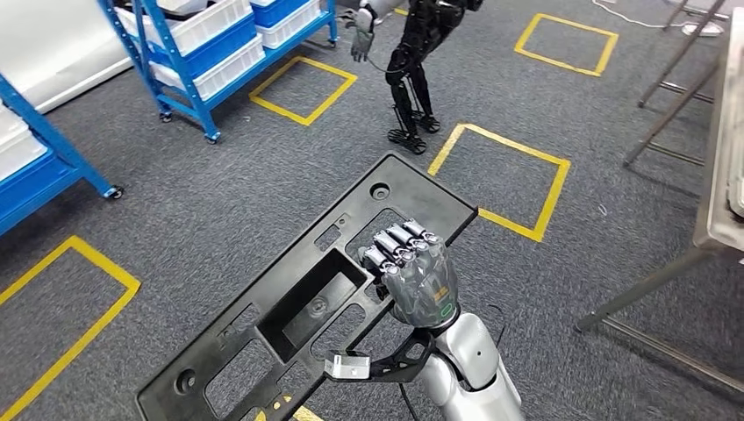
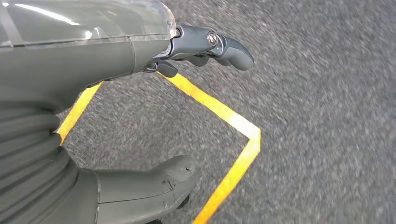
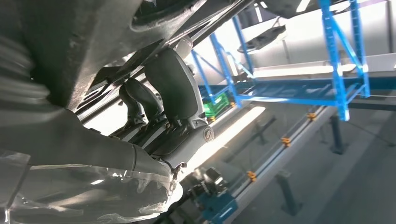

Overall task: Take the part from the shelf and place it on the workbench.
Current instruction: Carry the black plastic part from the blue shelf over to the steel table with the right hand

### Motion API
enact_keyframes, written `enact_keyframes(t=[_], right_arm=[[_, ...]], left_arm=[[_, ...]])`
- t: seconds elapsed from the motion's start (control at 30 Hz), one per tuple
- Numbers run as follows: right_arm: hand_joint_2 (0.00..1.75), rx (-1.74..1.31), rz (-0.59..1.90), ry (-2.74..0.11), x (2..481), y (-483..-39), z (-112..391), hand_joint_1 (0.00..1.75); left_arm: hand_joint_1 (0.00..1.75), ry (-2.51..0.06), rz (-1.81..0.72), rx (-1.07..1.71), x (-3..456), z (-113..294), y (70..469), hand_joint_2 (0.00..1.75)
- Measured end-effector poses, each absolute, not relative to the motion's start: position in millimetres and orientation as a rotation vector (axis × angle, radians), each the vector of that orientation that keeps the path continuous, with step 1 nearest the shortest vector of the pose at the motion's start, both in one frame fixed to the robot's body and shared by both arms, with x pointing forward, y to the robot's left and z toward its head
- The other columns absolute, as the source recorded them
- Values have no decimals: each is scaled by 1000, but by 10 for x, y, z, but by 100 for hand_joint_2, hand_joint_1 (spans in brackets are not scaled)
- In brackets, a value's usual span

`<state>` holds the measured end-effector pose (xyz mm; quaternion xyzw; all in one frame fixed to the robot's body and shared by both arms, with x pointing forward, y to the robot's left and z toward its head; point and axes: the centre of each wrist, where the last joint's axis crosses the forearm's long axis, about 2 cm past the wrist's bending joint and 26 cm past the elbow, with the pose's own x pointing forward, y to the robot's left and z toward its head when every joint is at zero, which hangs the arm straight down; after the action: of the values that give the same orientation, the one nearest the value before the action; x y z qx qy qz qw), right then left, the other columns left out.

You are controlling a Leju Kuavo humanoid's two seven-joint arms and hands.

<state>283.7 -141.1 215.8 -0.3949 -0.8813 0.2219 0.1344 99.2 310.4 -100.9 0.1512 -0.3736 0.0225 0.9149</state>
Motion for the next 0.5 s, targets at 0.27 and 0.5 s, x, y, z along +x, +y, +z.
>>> enact_keyframes(t=[0.27,0.5], right_arm=[[175,-1153,647,-2554,2841,-1401,2172,175],[175,-1148,648,-2553,2833,-1391,2168,175]], left_arm=[[0,-772,49,309,1006,-1006,3096,175],[0,-764,51,309,965,-1015,3094,175]])
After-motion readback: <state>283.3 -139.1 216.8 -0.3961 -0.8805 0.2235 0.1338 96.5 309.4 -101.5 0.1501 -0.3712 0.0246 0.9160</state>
